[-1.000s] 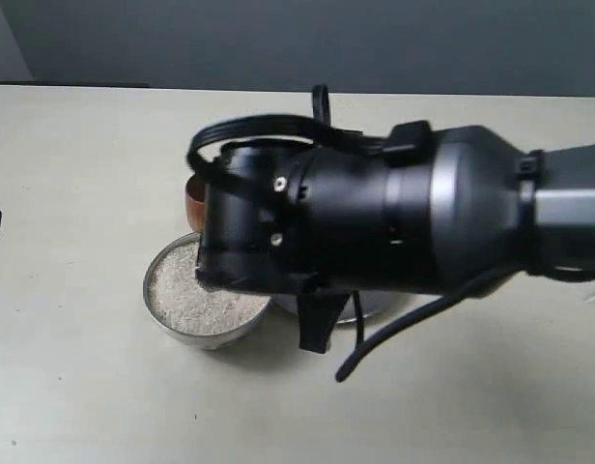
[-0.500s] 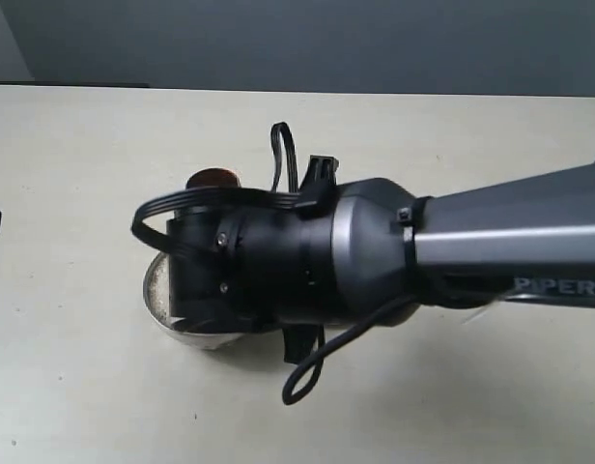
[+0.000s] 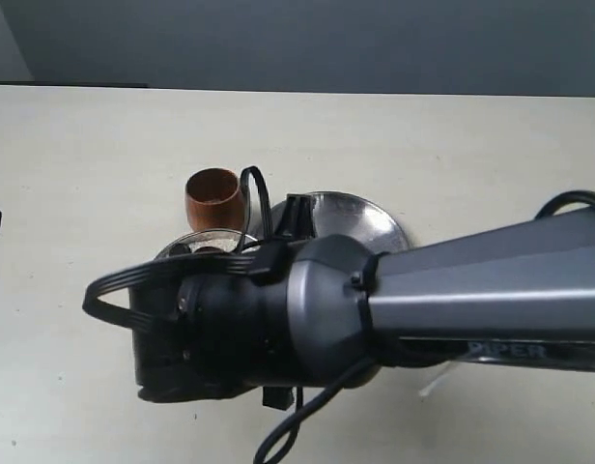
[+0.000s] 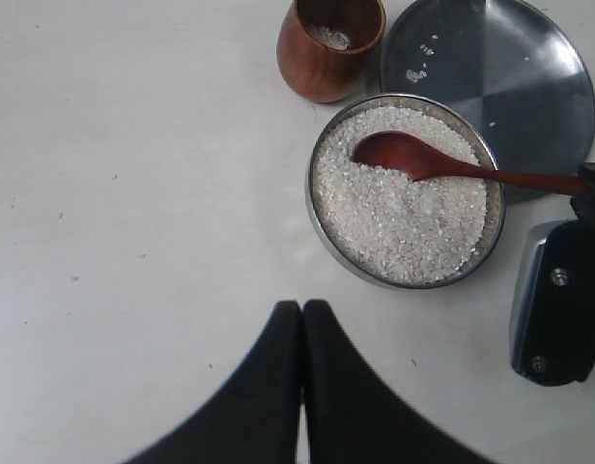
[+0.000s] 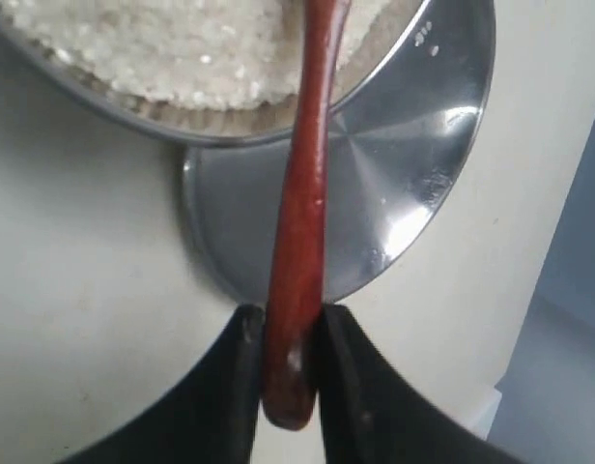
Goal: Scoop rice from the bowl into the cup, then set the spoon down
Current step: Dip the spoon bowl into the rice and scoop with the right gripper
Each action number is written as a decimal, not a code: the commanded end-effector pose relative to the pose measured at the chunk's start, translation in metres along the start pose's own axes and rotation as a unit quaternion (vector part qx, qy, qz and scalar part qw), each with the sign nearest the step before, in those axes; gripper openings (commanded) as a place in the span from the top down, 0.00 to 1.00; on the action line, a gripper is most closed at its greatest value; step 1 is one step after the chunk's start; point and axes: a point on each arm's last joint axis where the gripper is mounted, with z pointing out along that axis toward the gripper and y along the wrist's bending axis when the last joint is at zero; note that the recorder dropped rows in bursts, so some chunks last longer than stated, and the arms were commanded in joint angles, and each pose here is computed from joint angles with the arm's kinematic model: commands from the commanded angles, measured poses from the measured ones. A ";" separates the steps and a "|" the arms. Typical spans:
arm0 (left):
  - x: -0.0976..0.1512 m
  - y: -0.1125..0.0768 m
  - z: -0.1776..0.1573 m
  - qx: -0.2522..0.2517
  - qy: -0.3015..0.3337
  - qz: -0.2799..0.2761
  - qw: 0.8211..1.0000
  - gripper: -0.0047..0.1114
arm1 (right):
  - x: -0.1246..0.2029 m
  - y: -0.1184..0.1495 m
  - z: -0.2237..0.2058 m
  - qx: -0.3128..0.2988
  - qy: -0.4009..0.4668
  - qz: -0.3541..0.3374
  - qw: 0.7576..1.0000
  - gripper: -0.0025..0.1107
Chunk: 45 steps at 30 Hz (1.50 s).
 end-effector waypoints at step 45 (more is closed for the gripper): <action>0.000 0.000 0.000 0.000 -0.003 -0.001 1.000 0.96 | 0.021 -0.030 -0.019 -0.200 -0.053 0.201 0.957 0.98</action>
